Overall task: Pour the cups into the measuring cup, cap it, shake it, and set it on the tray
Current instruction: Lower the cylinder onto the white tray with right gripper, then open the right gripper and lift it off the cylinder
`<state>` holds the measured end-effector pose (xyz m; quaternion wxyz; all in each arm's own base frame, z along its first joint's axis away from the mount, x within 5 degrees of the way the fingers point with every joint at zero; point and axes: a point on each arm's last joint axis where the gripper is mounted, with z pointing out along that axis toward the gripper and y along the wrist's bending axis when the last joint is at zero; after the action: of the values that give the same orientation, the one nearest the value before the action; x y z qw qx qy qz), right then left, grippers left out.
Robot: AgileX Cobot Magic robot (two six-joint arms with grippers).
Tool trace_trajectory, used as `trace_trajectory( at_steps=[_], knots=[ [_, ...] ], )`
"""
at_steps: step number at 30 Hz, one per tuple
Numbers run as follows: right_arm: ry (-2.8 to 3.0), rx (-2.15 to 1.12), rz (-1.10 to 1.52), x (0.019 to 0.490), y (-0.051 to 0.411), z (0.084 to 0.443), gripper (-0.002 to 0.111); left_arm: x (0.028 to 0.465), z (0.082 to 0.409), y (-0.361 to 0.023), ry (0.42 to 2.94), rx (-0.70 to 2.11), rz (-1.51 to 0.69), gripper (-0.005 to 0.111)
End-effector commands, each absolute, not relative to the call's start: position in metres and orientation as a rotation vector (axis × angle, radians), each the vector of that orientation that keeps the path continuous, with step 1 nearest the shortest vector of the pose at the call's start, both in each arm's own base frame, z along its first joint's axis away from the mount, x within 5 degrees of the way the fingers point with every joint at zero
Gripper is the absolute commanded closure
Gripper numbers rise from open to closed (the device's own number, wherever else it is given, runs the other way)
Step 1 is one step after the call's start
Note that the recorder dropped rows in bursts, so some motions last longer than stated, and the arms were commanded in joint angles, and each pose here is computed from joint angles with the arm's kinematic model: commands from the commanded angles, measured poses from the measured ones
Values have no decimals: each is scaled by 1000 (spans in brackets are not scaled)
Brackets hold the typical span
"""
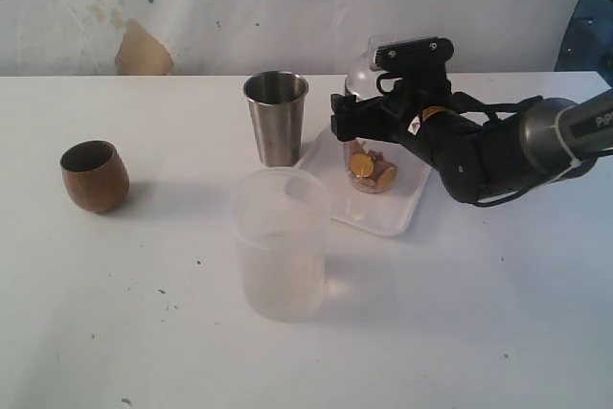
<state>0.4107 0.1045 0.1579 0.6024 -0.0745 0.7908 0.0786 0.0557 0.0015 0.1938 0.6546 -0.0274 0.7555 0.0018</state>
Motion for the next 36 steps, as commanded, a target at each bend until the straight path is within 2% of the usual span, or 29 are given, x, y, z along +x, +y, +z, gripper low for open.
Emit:
trace_trajectory(
  at_steps=[1, 10, 14, 20, 36],
  knots=[
    [1822, -158, 180, 412, 101, 167, 10, 56, 192, 1, 1714, -68, -1, 107],
    [1799, -229, 128, 410, 101, 178, 10, 56, 192, 1, 1714, -68, -1, 107],
    [1810, -194, 131, 411, 100, 178, 3, 56, 192, 1, 1714, -68, -1, 107],
    [1811, -195, 132, 410, 100, 181, 3, 56, 192, 1, 1714, -68, -1, 107],
    [1671, -181, 137, 403, 98, 228, 3, 56, 192, 1, 1714, -68, -1, 107]
  ],
)
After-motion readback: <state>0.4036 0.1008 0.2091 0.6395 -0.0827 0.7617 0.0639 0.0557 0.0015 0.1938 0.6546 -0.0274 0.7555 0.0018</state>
